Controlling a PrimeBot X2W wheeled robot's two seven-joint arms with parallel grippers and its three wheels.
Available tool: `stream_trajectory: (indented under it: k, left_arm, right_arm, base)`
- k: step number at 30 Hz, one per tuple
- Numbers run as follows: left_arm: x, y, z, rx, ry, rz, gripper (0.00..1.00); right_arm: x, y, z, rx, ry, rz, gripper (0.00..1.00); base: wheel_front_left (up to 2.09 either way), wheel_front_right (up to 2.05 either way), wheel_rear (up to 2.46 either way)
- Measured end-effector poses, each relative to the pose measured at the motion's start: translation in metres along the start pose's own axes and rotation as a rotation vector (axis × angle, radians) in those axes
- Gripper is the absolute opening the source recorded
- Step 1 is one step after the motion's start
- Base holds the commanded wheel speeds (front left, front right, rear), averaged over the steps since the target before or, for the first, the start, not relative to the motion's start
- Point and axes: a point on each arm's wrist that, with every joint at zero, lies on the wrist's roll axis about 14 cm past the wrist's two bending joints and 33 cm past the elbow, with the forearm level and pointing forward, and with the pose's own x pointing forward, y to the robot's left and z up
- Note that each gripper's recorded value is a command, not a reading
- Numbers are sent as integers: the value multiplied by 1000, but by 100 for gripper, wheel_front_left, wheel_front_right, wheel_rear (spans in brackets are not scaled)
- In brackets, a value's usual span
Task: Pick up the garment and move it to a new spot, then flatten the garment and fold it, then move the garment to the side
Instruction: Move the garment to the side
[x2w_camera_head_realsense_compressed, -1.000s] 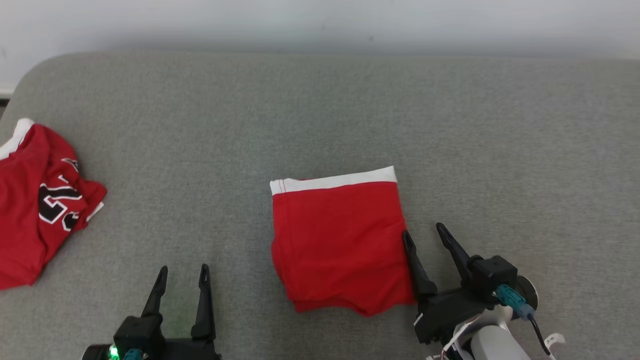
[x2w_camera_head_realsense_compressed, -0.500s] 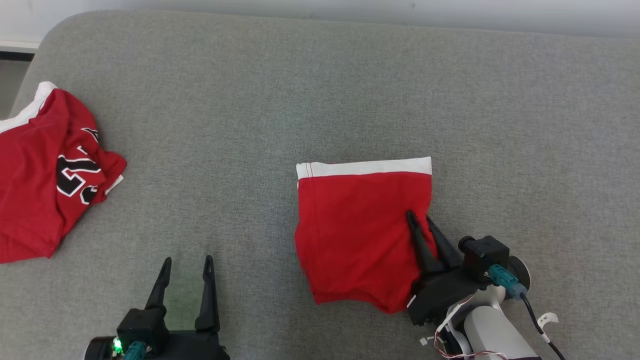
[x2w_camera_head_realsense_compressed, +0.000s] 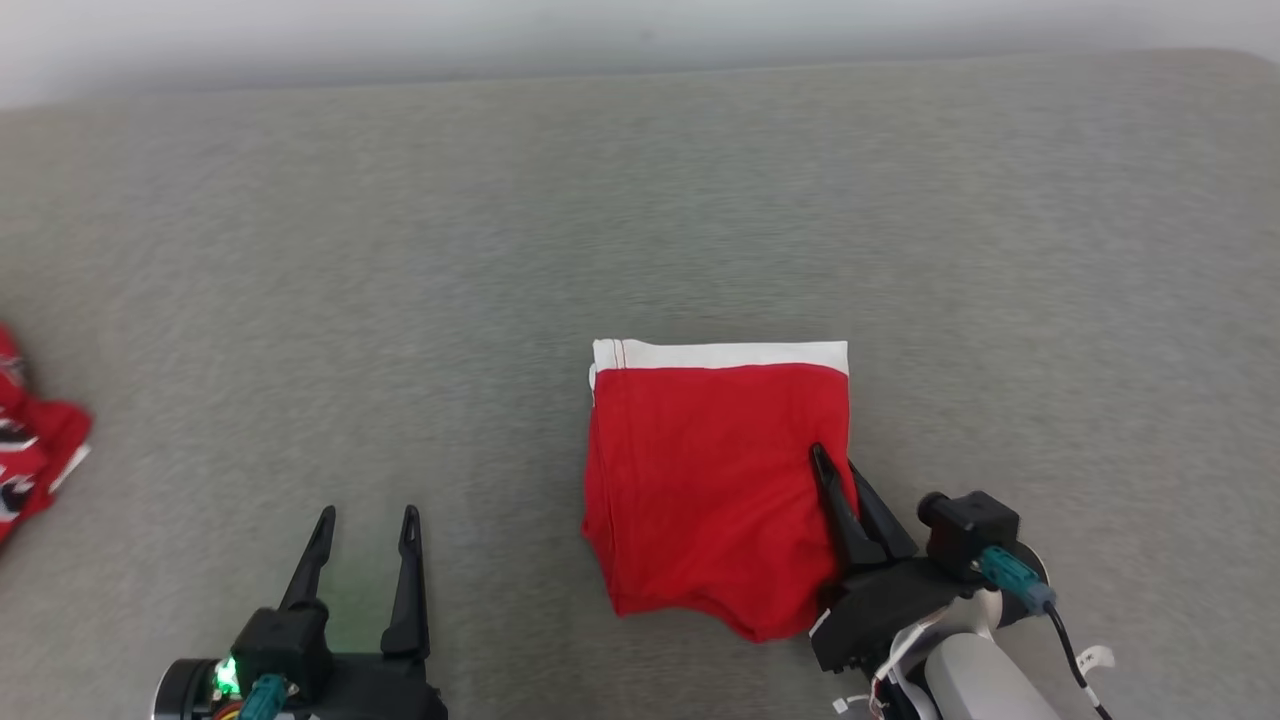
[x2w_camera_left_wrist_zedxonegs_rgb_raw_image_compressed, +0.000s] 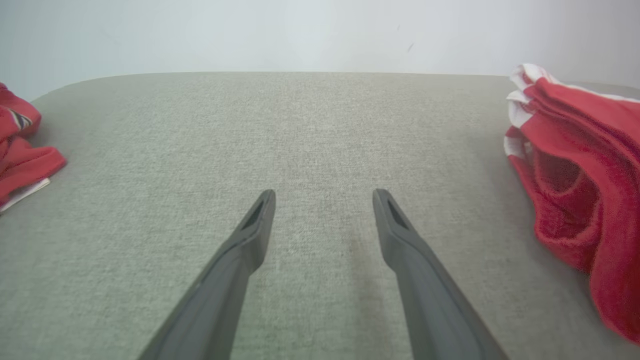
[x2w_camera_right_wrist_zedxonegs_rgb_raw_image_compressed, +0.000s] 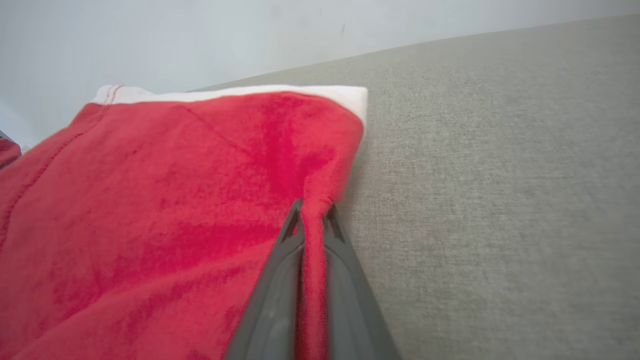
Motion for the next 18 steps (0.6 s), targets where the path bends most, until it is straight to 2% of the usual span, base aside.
stream_trajectory:
  k: [18]
  left_arm:
    - [46, -162, -1, 17, -17, -479, 100]
  right_arm:
    - [-108, -104, 25, 54, -93, -377, 0]
  base:
    - [0, 0, 0]
